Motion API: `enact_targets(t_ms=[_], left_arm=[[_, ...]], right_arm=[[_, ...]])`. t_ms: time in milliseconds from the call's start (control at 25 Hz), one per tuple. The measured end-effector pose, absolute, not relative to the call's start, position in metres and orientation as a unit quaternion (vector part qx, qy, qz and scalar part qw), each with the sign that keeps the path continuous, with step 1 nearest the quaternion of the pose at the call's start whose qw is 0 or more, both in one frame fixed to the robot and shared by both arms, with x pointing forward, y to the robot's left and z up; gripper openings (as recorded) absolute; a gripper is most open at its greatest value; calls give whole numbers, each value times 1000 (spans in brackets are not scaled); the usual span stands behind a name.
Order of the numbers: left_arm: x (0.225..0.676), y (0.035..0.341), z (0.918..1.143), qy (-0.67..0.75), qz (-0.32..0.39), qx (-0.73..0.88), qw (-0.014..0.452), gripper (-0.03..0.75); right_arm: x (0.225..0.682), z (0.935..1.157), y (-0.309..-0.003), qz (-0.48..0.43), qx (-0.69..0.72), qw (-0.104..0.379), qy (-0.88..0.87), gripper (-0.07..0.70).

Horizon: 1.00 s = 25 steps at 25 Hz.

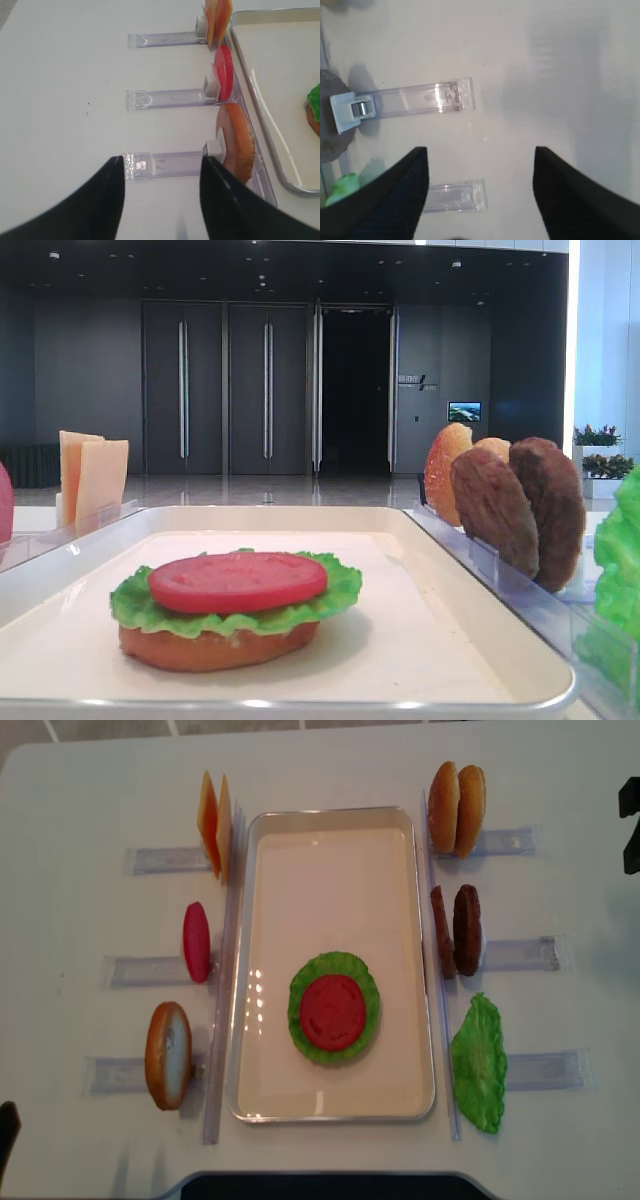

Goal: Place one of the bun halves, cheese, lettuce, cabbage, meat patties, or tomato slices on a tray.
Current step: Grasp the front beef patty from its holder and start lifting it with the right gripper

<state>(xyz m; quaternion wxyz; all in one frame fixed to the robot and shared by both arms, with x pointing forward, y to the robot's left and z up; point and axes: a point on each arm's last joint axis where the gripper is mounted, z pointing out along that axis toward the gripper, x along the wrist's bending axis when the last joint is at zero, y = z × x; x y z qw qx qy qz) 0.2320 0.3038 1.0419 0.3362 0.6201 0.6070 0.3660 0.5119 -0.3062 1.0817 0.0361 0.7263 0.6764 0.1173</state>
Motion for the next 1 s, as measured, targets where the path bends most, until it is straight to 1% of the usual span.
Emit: enact_targets(t_ms=[160,360,800,1000], left_arm=[[232,304,1042,607,366,620,336,360],[232,304,1042,607,366,620,336,336],[232,304,1042,607,366,620,336,256],[232,304,1042,607,366,620,336,204]], right_arm=[[522,1079,-299,113,726,32,678,461],[523,1080,-277,101,732,42,672,461],[510,1080,-207,106,733,39,671,461],[499,1081,-174,120,726,32,677,461]])
